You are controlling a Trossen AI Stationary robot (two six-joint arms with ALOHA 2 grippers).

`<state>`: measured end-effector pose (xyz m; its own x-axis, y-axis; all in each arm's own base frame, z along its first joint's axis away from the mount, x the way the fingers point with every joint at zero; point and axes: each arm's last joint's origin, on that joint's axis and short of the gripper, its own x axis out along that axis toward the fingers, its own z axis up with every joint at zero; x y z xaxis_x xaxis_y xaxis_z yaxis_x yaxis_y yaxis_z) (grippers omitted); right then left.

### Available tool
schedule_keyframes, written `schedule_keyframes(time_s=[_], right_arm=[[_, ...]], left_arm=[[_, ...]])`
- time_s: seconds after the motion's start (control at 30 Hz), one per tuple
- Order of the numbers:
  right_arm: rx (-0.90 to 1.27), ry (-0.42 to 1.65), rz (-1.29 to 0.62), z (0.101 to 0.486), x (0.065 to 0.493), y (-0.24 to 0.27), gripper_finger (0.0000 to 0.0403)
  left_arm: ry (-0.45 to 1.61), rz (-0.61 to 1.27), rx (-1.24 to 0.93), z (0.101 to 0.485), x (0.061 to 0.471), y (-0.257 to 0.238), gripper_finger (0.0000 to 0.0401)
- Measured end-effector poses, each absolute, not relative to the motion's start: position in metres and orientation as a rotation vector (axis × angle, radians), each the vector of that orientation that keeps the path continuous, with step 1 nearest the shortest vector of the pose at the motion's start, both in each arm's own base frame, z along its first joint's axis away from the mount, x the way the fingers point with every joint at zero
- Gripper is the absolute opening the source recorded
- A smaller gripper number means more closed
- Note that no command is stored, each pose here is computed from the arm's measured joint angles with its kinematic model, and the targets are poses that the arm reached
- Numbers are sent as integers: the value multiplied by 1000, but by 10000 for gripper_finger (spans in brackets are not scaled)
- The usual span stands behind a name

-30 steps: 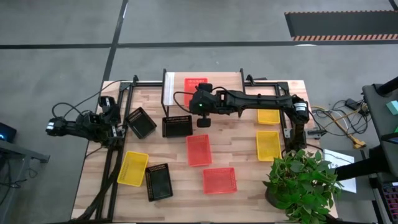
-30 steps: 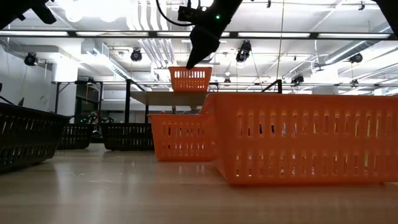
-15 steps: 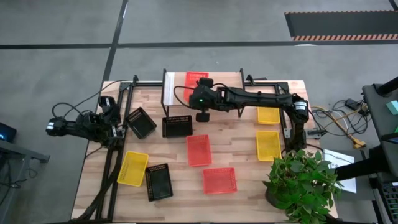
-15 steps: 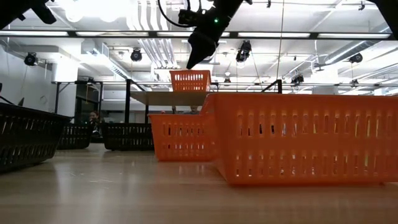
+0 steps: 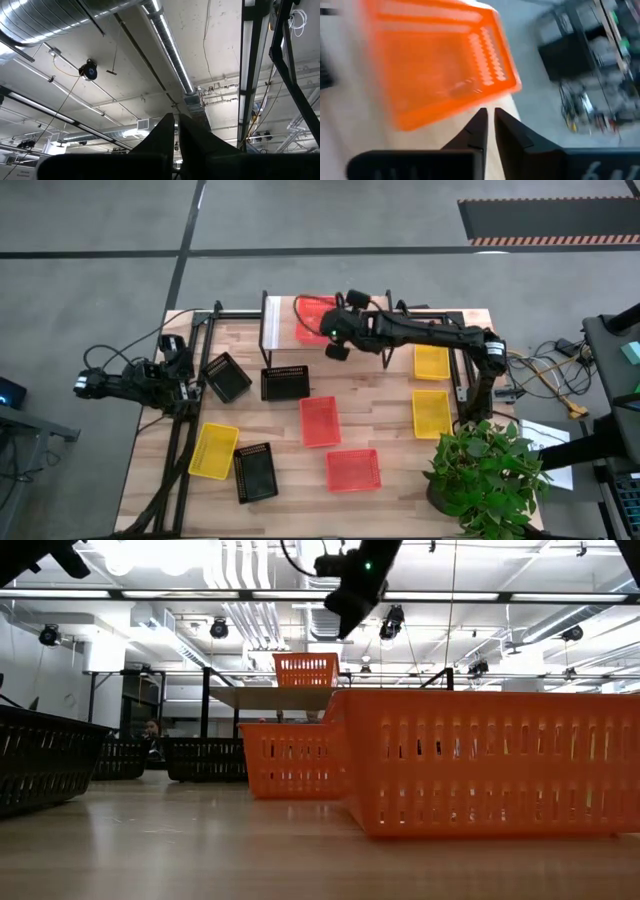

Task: Stack baskets on shelf by color
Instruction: Put the top right orange basket on the shelf

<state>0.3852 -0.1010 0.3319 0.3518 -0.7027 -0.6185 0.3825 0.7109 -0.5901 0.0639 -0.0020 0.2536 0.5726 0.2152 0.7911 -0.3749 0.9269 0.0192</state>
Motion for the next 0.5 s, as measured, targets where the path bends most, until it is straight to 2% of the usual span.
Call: schedule_keyframes(time_s=[0.1, 0.27, 0.5], right_arm=[[-274, 976, -777, 330, 380, -118, 10], [-84, 950, -743, 322, 376, -136, 9], [-6, 891, -767, 321, 377, -143, 9]], left_arm=[[-896, 354, 203, 254, 64, -2, 8], [-896, 354, 204, 254, 64, -2, 8], [-900, 369, 227, 254, 63, -2, 8]])
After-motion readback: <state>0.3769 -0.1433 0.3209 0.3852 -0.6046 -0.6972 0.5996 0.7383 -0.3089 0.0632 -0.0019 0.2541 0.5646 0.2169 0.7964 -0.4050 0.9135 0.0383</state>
